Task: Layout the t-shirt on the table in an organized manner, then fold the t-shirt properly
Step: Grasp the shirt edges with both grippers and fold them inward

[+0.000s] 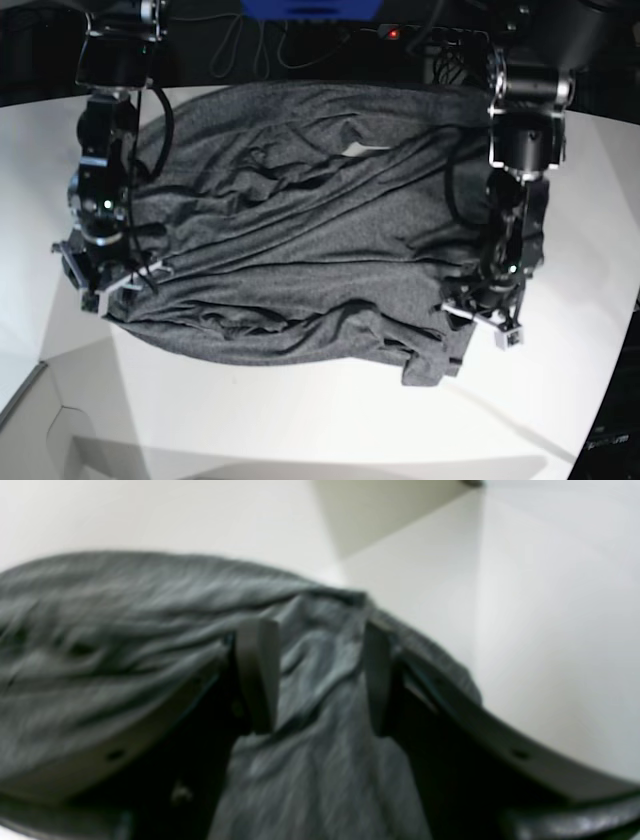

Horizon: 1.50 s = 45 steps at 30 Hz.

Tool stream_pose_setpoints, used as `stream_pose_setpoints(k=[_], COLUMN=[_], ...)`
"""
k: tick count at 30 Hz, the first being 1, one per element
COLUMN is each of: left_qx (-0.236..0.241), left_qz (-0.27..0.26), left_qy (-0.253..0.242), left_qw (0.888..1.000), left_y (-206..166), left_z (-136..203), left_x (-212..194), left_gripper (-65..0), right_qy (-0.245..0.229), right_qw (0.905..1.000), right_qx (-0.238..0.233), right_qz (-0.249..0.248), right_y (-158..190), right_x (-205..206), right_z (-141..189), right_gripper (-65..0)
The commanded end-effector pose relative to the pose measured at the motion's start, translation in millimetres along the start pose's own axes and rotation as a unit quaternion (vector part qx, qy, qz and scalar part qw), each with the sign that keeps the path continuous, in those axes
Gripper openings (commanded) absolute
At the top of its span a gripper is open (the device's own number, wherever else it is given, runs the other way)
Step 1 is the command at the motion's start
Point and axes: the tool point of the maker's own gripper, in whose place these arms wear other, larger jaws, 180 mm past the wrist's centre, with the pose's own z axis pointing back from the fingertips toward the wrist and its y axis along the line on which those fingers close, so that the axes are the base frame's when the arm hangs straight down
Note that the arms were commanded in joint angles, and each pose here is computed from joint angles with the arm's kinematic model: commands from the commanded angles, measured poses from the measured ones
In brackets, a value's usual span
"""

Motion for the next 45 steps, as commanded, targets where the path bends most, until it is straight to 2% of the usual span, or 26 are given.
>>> stream_pose_setpoints(k=[1, 3, 6, 8, 15, 21, 25, 28, 30, 34, 39, 43, 45], left_qx=[-0.007, 0.012, 0.037, 0.062, 0.086, 0.036, -0.03, -0.054, -0.071, -0.081, -0.065, -0.062, -0.046], left_qz=[0.004, 0.013, 0.021, 0.019, 0.019, 0.001, -0.008, -0.023, -0.064, -0.13, -0.146, -0.148, -0.152], left_qy=[-0.032, -0.029, -0.059, -0.08, -0.086, -0.117, -0.155, -0.137, -0.135, -0.094, -0.054, -0.059, -0.059], left_qw=[0.999, 0.999, 0.997, 0.995, 0.992, 0.992, 0.987, 0.989, 0.986, 0.984, 0.986, 0.985, 0.985], left_y=[-7.3, 3.6, 22.2, 47.3, 76.6, 36.9, -29.1, -61.0, -92.9, -128.6, -126.0, -120.2, -102.2], left_z=[-5.7, -16.4, -22.8, -21.0, -14.7, -4.4, 10.7, 6.3, 3.8, -10.2, -24.2, -22.9, -23.5], left_x=[35.7, 36.4, 44.7, 52.6, 59.6, 92.3, 119.8, 108.6, 106.1, 69.9, 46.2, 50.9, 55.0], left_gripper=[-32.8, -32.8, -32.8, -32.8, -32.8, -32.8, -32.8, -32.8, -32.7, -32.7, -32.6, -32.6, -32.6], right_qy=[-0.028, -0.028, -0.019, -0.007, 0.017, 0.016, 0.017, 0.017, 0.019, 0.018, 0.018, 0.019, 0.019], right_qw=[0.9996, 0.9993, 0.9991, 0.9991, 0.9989, 0.9986, 0.9985, 0.9985, 0.9984, 0.9985, 0.9985, 0.9985, 0.9985], right_qx=[0.002, 0.013, 0.024, 0.027, 0.027, 0.034, 0.037, 0.037, 0.037, 0.037, 0.036, 0.035, 0.036], right_qz=[0.009, 0.019, 0.028, 0.032, 0.034, 0.037, 0.038, 0.038, 0.038, 0.038, 0.038, 0.038, 0.038], right_y=[1.3, 9.0, 16.0, 17.5, 16.4, 22.3, 23.9, 23.9, 23.9, 23.9, 23.3, 22.7, 23.2], right_x=[17.3, 11.4, -1.2, -13.0, -32.5, -32.3, -33.3, -33.3, -34.1, -33.5, -33.5, -34.8, -34.8], right_z=[5.0, 16.4, 27.3, 29.8, 29.0, 29.5, 30.3, 30.3, 30.2, 30.3, 30.2, 30.3, 30.4], right_gripper=[-37.3, -37.3, -37.3, -37.3, -37.3, -37.3, -37.3, -37.3, -37.3, -37.3, -37.3, -37.3, -37.3])
